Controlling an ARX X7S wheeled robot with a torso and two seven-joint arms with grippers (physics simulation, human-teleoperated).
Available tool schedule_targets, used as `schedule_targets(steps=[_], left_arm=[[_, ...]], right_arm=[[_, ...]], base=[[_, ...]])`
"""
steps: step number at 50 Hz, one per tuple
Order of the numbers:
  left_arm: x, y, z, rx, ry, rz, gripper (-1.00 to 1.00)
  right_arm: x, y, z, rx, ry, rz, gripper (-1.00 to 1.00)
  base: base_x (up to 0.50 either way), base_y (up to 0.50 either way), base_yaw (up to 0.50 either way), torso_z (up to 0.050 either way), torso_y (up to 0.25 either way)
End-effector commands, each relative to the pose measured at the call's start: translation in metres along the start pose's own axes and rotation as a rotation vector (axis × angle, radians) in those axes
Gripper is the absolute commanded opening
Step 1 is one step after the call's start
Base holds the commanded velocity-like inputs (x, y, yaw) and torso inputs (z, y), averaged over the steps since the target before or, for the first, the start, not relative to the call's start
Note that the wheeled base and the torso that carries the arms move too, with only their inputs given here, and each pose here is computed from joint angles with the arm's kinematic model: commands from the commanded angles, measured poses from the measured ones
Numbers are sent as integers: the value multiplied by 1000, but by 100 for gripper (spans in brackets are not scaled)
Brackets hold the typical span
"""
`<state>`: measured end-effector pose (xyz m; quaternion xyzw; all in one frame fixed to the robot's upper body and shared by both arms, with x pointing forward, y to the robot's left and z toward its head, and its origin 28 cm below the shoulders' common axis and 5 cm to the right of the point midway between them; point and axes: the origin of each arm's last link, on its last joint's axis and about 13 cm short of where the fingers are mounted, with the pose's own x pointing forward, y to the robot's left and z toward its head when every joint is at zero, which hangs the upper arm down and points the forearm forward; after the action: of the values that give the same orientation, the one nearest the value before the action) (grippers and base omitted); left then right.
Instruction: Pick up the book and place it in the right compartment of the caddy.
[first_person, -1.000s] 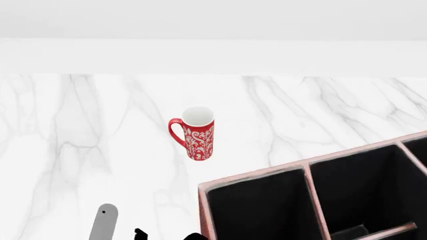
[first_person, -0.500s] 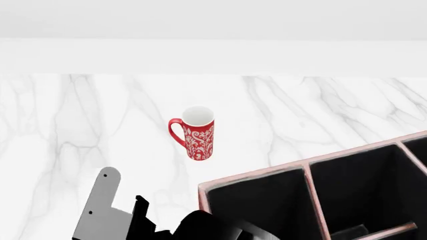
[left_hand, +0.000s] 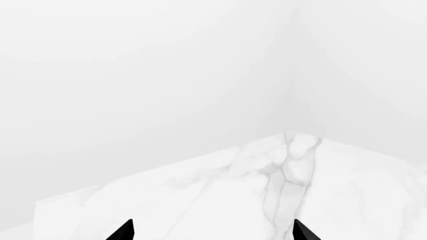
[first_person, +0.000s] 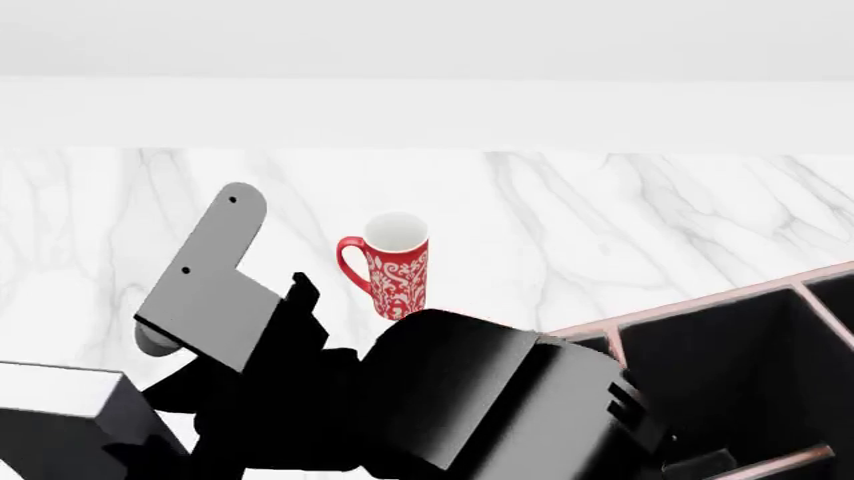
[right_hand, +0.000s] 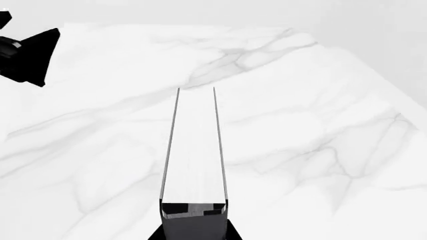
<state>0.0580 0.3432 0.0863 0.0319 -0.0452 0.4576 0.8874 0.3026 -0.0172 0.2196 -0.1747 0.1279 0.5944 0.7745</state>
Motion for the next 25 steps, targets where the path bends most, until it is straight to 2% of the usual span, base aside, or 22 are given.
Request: schedule_targets(steps=[1, 6, 15, 25], left_arm=[[1, 0, 1, -6, -2, -1, 100], [1, 1, 1, -7, -3, -1, 100], [0, 2, -1, -9, 1, 0, 100], [0, 3, -4, -9, 5, 4, 100]], right_arm=[[-25, 0, 39, 3, -63, -50, -100], [-31, 0, 50, 9, -69, -71, -100], [-38, -14, 56, 93, -133, -159, -100], [-69, -37, 71, 194, -236, -411, -100]], base=[[0, 0, 0, 0, 0], [0, 0, 0, 0, 0], [0, 0, 0, 0, 1], [0, 0, 0, 0, 1]])
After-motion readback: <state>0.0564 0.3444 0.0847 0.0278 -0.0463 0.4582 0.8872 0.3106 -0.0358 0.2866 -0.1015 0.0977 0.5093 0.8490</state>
